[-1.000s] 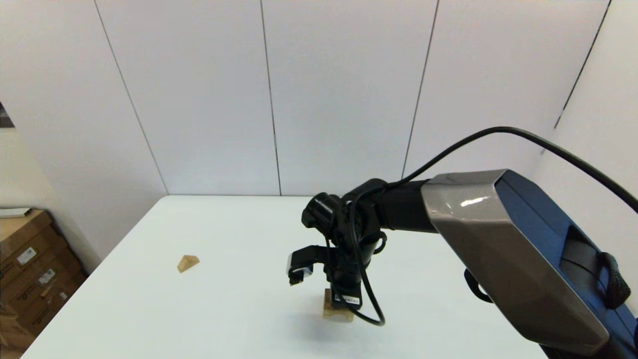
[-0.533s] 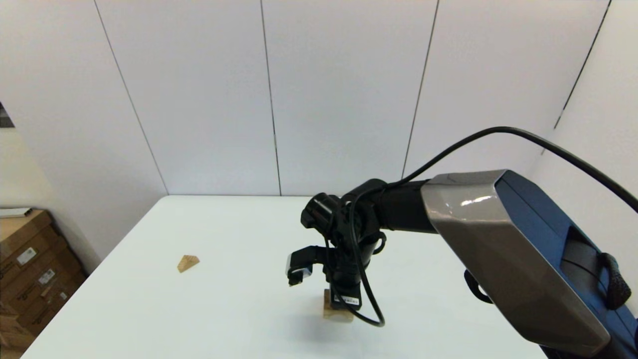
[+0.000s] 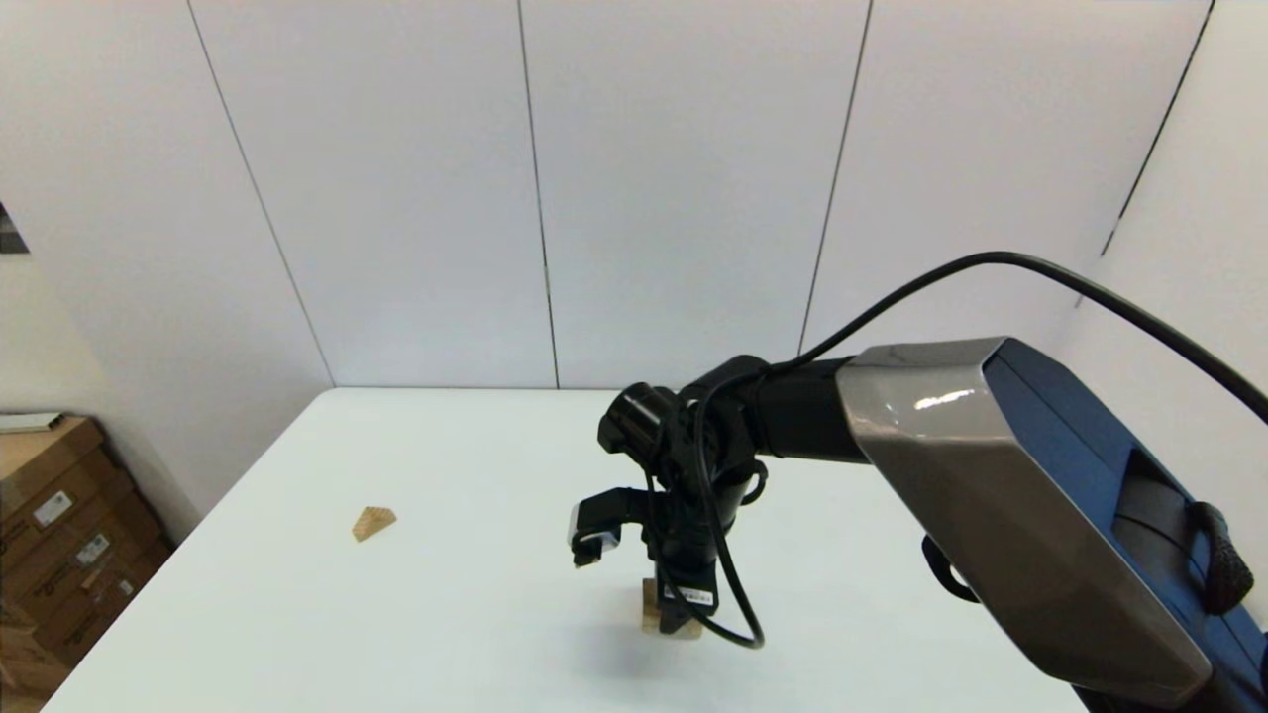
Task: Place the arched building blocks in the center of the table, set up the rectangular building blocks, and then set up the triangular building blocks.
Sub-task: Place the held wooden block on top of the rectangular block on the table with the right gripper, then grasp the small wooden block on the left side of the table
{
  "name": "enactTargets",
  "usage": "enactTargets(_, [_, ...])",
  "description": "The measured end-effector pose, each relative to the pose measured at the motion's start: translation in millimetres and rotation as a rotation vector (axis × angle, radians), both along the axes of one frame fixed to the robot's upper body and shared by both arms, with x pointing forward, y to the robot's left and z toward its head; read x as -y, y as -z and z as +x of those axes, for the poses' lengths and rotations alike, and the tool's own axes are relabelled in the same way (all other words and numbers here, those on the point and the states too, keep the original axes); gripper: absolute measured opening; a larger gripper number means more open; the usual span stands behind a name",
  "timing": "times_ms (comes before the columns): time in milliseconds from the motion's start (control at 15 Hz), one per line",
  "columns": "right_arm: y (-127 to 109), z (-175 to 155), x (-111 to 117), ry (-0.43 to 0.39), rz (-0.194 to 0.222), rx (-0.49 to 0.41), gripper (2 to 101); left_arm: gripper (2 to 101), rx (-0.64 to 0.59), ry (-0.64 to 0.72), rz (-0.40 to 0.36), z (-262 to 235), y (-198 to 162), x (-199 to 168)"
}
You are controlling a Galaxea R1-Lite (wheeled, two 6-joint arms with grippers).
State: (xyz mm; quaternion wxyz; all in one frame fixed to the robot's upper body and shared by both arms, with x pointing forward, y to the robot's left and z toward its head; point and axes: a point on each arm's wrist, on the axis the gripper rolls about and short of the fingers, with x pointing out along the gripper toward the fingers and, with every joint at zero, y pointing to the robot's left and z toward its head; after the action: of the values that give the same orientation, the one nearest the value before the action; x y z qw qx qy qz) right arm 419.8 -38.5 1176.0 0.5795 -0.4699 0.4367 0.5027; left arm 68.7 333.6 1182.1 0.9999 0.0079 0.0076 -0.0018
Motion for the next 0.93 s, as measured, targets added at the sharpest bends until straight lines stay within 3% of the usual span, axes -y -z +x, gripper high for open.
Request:
enactTargets(267, [-11.0, 1.9, 3.7, 0.016, 0.024, 0.021, 79.5, 97.8, 0.000, 0.000, 0.000, 0.0, 0.0, 0.0])
enactTargets(400, [-32.3, 4.1, 12.8, 0.055, 0.059, 0.054, 83.5, 97.8, 0.000, 0.000, -0.001, 0.0, 0.0, 0.0])
enactTargets(533, [-66.7, 2.3, 28.9, 0.145, 0.113, 0.090, 86.6, 97.8, 0.000, 0.000, -0.001, 0.0, 0.0, 0.0])
enactTargets(733, [-130.8, -9.6, 72.4, 0.324, 0.201, 0.144, 90.2, 97.8, 0.000, 0.000, -0.001, 0.0, 0.0, 0.0])
enactTargets(933, [-183.1, -38.1, 134.5, 0.476, 0.255, 0.213, 92.8, 97.8, 0.000, 0.000, -0.001, 0.0, 0.0, 0.0])
